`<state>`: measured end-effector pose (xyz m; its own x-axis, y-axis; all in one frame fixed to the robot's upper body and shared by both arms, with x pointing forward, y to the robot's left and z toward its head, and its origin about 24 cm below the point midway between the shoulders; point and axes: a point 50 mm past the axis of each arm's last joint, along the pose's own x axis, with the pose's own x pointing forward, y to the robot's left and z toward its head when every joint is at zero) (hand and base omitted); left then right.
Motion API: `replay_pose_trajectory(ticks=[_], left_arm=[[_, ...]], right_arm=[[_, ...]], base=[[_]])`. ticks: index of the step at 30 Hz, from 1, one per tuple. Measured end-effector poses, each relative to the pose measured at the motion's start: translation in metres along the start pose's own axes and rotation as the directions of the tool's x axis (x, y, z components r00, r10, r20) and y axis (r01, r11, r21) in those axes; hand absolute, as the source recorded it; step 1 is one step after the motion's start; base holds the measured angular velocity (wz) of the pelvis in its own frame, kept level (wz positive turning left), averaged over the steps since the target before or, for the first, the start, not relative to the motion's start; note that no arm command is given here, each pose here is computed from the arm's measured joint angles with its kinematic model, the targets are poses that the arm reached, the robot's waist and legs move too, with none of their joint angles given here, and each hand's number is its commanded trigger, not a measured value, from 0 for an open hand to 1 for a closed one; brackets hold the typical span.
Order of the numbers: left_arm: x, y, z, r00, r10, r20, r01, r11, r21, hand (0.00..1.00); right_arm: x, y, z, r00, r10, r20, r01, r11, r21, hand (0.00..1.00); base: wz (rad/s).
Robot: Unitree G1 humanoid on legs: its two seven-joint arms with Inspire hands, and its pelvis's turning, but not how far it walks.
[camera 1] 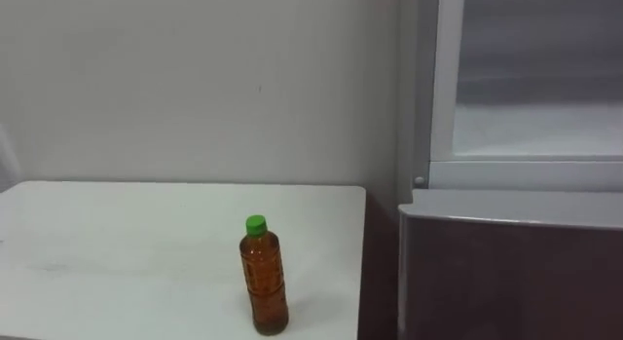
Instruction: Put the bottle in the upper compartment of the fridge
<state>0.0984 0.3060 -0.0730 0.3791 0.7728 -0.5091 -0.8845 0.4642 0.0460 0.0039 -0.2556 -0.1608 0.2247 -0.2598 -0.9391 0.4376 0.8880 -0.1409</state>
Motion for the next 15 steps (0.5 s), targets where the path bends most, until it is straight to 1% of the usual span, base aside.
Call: replay_pose_trajectory(ticks=[2, 4, 5, 7, 8, 10, 11, 13, 15], left_arm=[[0.0, 0.006, -0.016, 0.999, 0.012, -0.053, -0.011, 0.999, 0.035, 0.0], [-0.002, 0.014, -0.038, 0.99, 0.025, -0.139, -0.013, 0.996, 0.085, 0.0], [-0.003, 0.016, -0.043, 0.987, 0.028, -0.158, -0.012, 0.995, 0.098, 0.0], [-0.009, 0.025, -0.062, 0.972, 0.04, -0.232, -0.005, 0.988, 0.151, 0.0], [-0.01, 0.027, -0.066, 0.968, 0.043, -0.248, -0.002, 0.987, 0.162, 0.0], [-0.017, 0.034, -0.085, 0.944, 0.05, -0.326, 0.024, 0.976, 0.217, 0.0], [-0.019, 0.035, -0.09, 0.936, 0.049, -0.349, 0.036, 0.972, 0.233, 0.0], [-0.028, 0.045, -0.108, 0.901, 0.065, -0.428, 0.07, 0.954, 0.291, 0.0], [-0.033, 0.054, -0.117, 0.877, 0.085, -0.473, 0.081, 0.944, 0.319, 0.0]], right_arm=[[0.0, -0.001, 0.0, 1.0, 0.001, 0.0, -0.001, 1.0, -0.001, 0.0], [0.0, 0.001, -0.001, 1.0, 0.011, -0.003, -0.011, 1.0, 0.003, 0.0], [0.0, 0.001, -0.002, 1.0, 0.012, -0.004, -0.012, 1.0, 0.005, 0.0], [-0.001, 0.0, -0.003, 1.0, 0.027, -0.006, -0.027, 1.0, 0.001, 0.0], [-0.001, 0.0, -0.003, 0.999, 0.032, -0.006, -0.032, 1.0, -0.001, 0.0], [0.0, 0.0, -0.001, 0.999, 0.044, -0.003, -0.044, 0.999, -0.013, 0.0], [0.0, 0.0, -0.001, 0.999, 0.044, -0.004, -0.044, 0.999, -0.019, 0.0], [0.0, 0.0, -0.001, 0.999, 0.044, -0.008, -0.044, 0.999, -0.031, 0.0], [-0.001, -0.001, -0.004, 0.999, 0.041, -0.018, -0.041, 0.999, -0.029, 0.0]], base=[[0.0], [0.02], [0.0], [-0.1], [-0.1], [-0.07], [-0.08], [-0.08], [-0.02]])
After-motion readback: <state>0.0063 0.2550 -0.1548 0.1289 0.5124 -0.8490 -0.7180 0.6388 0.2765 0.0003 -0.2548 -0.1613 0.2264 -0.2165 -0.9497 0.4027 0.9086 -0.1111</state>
